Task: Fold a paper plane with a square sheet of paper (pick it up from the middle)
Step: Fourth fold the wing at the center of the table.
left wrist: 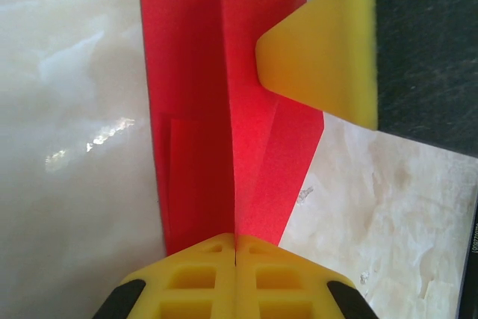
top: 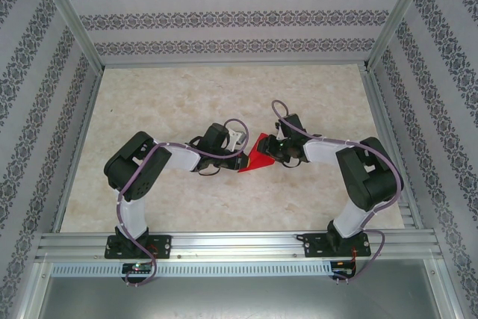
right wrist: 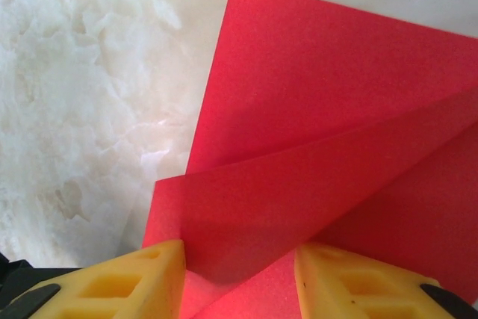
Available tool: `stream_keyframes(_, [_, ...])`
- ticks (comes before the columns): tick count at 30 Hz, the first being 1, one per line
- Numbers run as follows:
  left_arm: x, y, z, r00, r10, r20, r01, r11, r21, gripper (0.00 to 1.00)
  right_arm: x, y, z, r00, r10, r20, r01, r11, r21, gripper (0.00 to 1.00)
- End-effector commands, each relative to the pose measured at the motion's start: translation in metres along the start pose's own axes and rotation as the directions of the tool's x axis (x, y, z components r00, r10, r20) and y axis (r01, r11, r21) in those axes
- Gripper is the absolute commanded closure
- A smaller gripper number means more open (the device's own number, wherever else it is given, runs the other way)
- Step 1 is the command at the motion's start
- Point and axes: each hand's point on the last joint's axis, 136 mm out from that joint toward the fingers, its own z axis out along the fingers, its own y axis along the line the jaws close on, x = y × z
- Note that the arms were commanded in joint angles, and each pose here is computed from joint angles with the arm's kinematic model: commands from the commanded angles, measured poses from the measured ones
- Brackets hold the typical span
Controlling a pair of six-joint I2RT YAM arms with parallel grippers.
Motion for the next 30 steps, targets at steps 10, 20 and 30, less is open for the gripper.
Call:
stream_keyframes(10, [-0.004,0.006,-0.006,0.999,-0.041,0.007,0.041,0.999,-0.032,0.86,0.006,-0.014,0.009,0.999,0.014,-0.036,-0.01,0.996,0.09,0.57])
stream_keyframes(20, [-0.03,-0.002,-0.038,0.992,-0.091,0.093,0.098,0.993,-0.07,0.69,0.019,-0.037,0.012,0.995,0.025,-0.092,-0.001,0.969,0.247,0.56])
stream_keyframes(30, [-0.031,-0.029,-0.023,0.988,-0.142,0.054,0.133,0.98,0.147,0.83,0.027,-0.052,0.015,0.989,0.073,-0.128,-0.026,0.942,0.334,0.52])
